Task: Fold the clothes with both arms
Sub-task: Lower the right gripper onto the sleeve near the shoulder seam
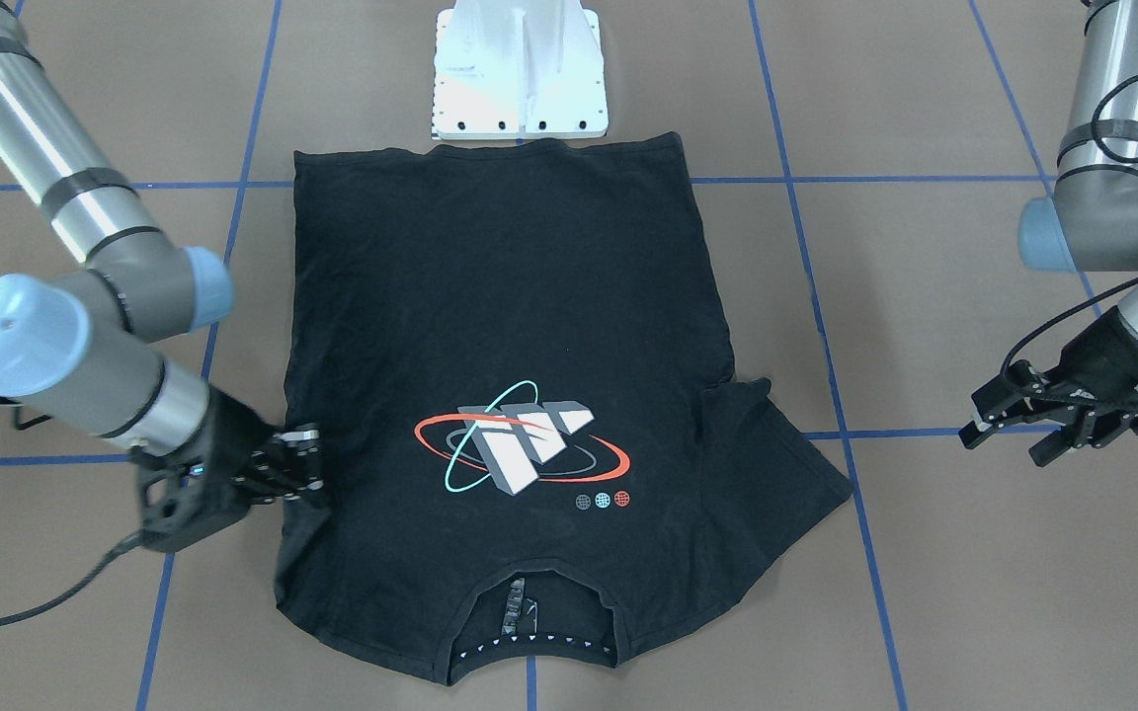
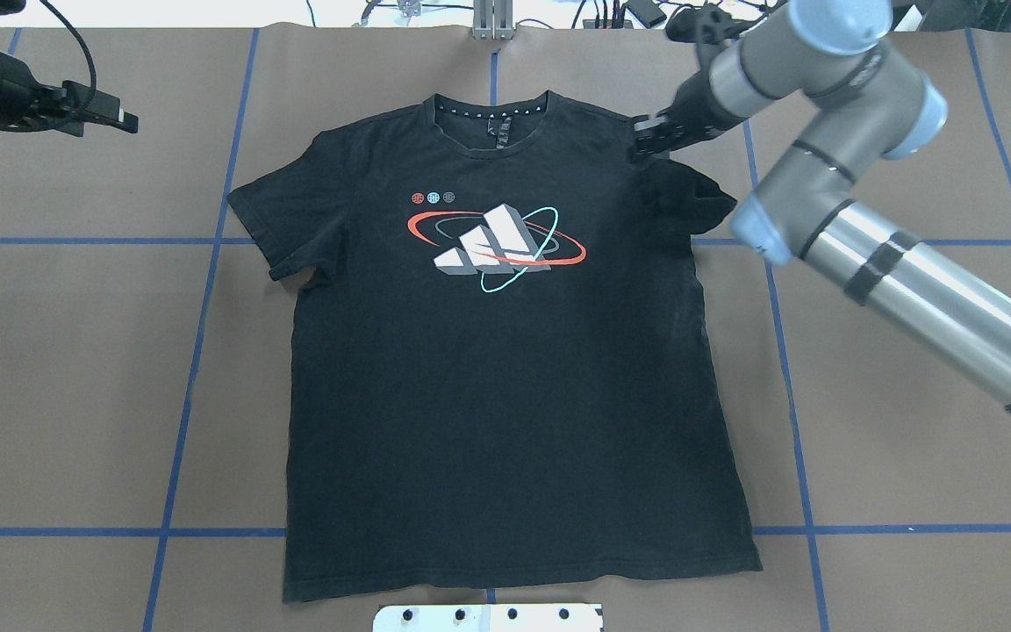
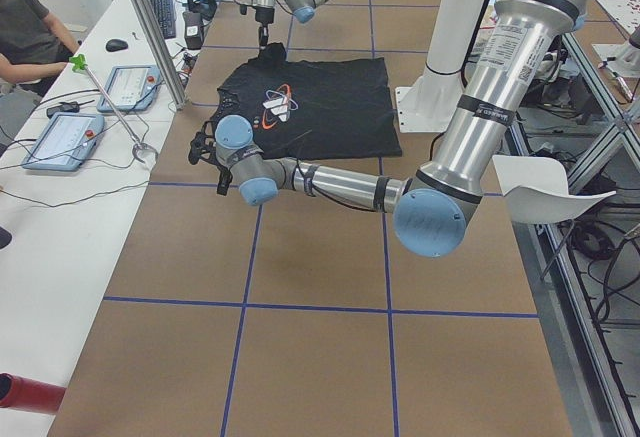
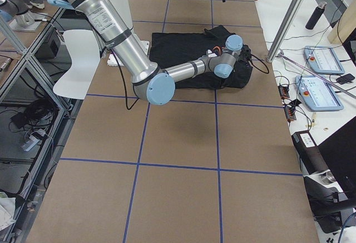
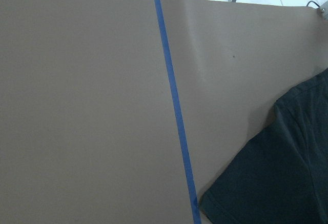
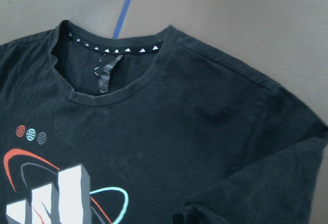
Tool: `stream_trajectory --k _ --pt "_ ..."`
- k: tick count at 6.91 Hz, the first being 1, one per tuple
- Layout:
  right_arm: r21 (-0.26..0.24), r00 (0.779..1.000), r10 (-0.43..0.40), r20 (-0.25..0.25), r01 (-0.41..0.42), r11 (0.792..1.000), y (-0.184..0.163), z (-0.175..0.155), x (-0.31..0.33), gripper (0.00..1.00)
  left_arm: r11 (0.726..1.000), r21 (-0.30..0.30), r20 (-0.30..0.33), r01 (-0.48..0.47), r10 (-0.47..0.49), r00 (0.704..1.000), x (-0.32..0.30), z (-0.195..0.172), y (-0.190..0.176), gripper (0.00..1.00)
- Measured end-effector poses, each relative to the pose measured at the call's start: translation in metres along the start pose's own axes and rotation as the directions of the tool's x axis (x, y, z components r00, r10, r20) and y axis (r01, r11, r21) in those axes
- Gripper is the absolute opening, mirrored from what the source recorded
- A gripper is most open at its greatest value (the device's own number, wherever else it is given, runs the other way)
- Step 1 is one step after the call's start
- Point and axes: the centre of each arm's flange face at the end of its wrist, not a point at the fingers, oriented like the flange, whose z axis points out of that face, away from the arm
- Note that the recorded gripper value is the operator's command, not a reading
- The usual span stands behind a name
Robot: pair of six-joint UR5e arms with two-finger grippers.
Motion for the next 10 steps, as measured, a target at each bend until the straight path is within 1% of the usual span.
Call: stream_trajectory --k 1,2,3,4,5,7,8,9,10 --pt "0.025 1.0 0.012 -0.028 -0.011 1.0 -0.001 0.025 -0.041 0.0 1.0 0.0 0.001 0.0 0.0 1.0 -0.001 0.0 0.0 1.0" --pt "0.044 0.998 0.02 -0.067 -0.017 0.999 -0.007 0.047 -0.075 0.0 1.0 0.0 0.001 0.0 0.0 1.0 -0.001 0.0 0.0 1.0" --pt "0.063 0.994 0.026 -0.109 -0.019 0.998 -0.01 0.063 -0.093 0.0 1.0 0.001 0.001 0.001 -0.001 1.0 -0.001 -0.001 0.0 1.0" --pt "0.082 0.989 0.029 -0.142 -0.017 0.997 -0.009 0.073 -0.099 0.68 1.0 0.001 0.001 0.003 -0.003 1.0 -0.001 -0.001 0.0 1.0" --pt "0.09 0.987 0.032 -0.157 -0.018 0.996 -0.009 0.078 -0.101 1.0 1.0 0.001 0.0 0.003 -0.003 1.0 -0.001 -0.001 0.0 1.0" --pt "0.102 0.985 0.06 -0.162 -0.044 0.994 -0.011 0.078 -0.101 1.0 1.0 0.002 0.0 0.003 -0.003 1.0 0.0 -0.001 0.0 1.0" --pt "0.114 0.984 0.084 -0.157 -0.067 0.991 -0.019 0.072 -0.106 1.0 1.0 0.002 0.0 0.003 -0.003 1.0 0.0 -0.001 -0.001 1.0" --pt "0.12 0.983 0.102 -0.154 -0.084 0.989 -0.032 0.061 -0.11 1.0 1.0 0.003 0.0 0.002 -0.002 1.0 0.0 -0.002 -0.001 1.0" --pt "0.108 0.982 0.119 -0.149 -0.103 0.989 -0.05 0.042 -0.103 1.0 1.0 0.006 0.0 0.001 -0.001 1.0 -0.001 -0.003 -0.002 1.0"
